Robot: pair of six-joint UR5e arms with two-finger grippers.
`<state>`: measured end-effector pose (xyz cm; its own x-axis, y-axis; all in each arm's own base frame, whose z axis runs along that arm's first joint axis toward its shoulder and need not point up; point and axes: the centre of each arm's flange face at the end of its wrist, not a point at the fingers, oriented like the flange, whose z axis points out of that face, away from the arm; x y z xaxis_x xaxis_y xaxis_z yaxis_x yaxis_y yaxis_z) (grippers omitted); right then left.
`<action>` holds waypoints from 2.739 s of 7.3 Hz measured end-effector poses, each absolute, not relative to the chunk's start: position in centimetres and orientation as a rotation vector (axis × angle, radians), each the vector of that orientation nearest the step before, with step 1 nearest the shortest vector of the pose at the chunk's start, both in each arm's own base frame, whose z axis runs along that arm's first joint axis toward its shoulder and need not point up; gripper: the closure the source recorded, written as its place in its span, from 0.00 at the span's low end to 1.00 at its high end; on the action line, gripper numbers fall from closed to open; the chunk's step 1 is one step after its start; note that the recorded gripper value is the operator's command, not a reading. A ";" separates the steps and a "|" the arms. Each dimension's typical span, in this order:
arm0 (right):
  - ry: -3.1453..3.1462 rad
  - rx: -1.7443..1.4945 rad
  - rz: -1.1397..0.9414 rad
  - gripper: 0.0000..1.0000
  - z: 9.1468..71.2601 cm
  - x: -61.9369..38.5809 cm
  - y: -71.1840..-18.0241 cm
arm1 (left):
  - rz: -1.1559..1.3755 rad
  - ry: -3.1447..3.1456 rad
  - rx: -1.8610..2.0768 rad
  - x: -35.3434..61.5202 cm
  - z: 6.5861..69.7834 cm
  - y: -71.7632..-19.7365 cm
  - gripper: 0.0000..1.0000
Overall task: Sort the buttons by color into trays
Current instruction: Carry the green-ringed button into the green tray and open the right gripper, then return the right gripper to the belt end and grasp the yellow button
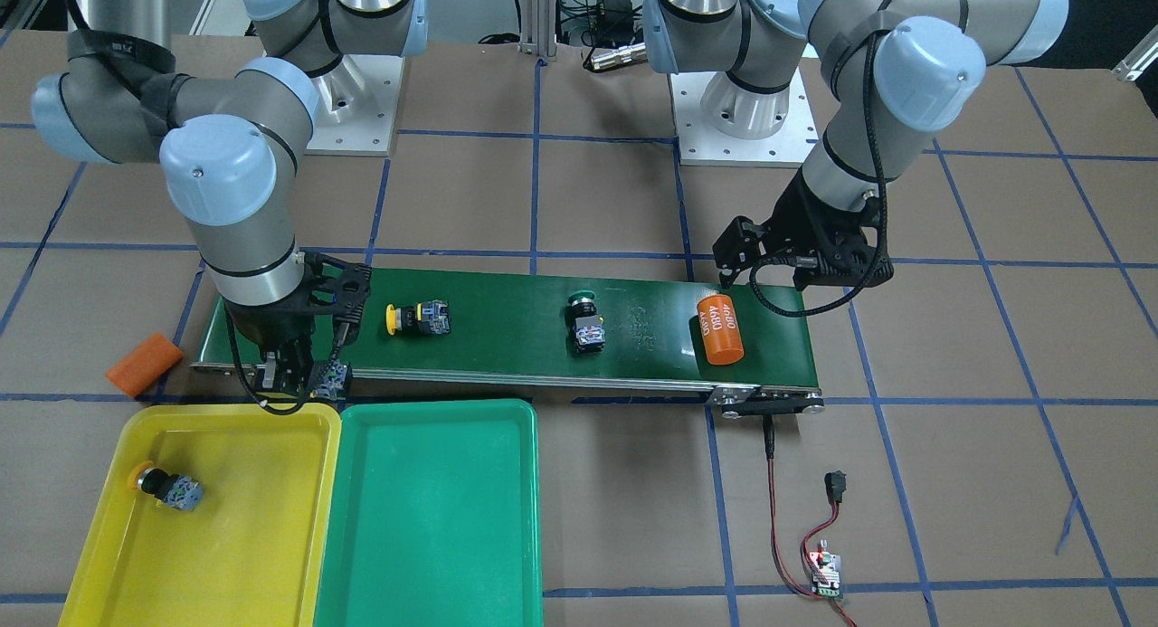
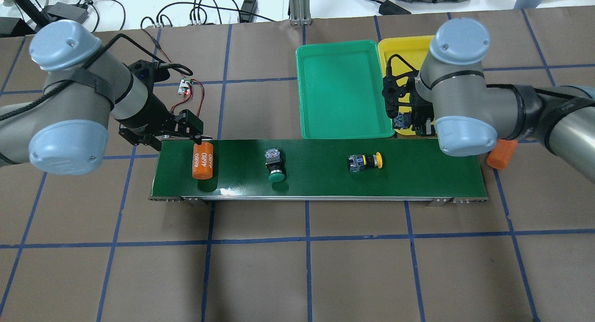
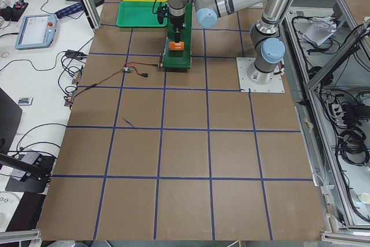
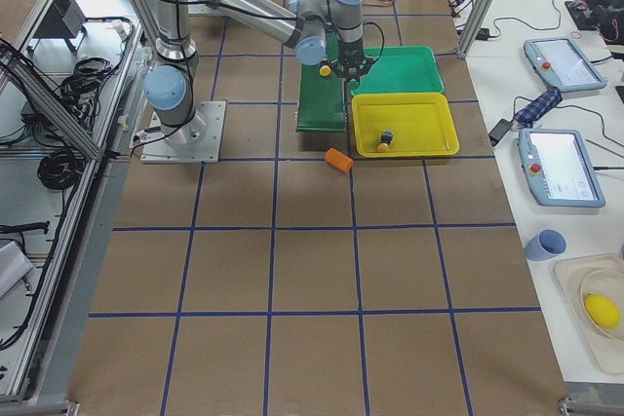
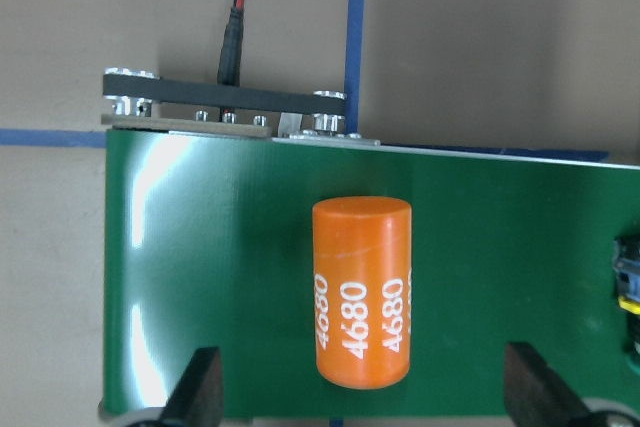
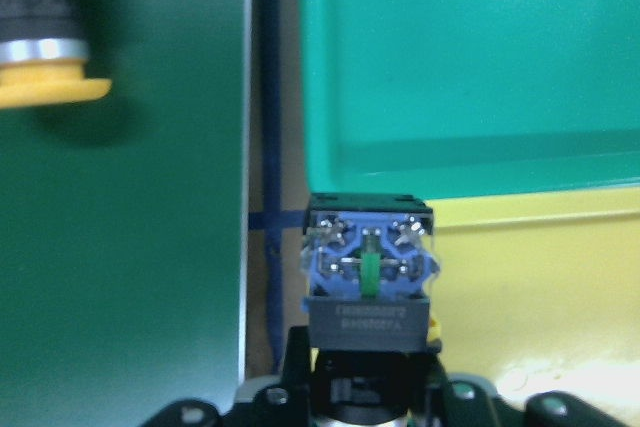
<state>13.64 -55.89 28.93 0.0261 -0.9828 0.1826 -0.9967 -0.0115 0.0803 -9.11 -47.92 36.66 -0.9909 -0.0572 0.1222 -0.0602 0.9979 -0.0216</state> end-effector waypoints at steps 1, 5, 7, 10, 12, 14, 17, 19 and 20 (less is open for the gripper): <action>-2.026 2.124 0.144 1.00 29.1 15.5 -58.0 | 0.040 -3.023 0.086 -9.3 39.2 -46.9 0.00; -1.966 2.136 0.216 0.16 26.5 21.3 -62.4 | 0.099 -3.106 0.072 -9.1 44.4 -42.0 0.00; -1.979 2.140 0.210 0.09 26.0 21.6 -62.4 | 0.088 -3.105 0.083 -9.0 44.1 -42.0 0.00; -1.995 2.138 0.184 0.11 26.7 20.4 -62.3 | 0.079 -3.103 0.087 -9.0 43.9 -42.2 0.00; -2.023 2.142 0.138 0.11 27.8 18.4 -61.8 | 0.074 -3.102 0.090 -9.0 43.9 -42.4 0.00; -2.036 2.199 0.039 0.11 28.6 13.4 -60.0 | 0.077 -3.092 0.106 -9.5 44.7 -43.0 0.00; -2.025 2.298 -0.061 0.12 27.4 8.4 -52.9 | 0.032 -3.093 0.132 -11.0 46.5 -44.3 0.00; -2.041 2.331 -0.105 0.13 25.6 8.1 -49.2 | 0.013 -3.094 0.142 -11.2 46.3 -44.9 0.00; -2.054 2.335 -0.111 0.13 24.9 8.0 -48.0 | 0.013 -3.093 0.144 -11.3 46.4 -45.1 0.00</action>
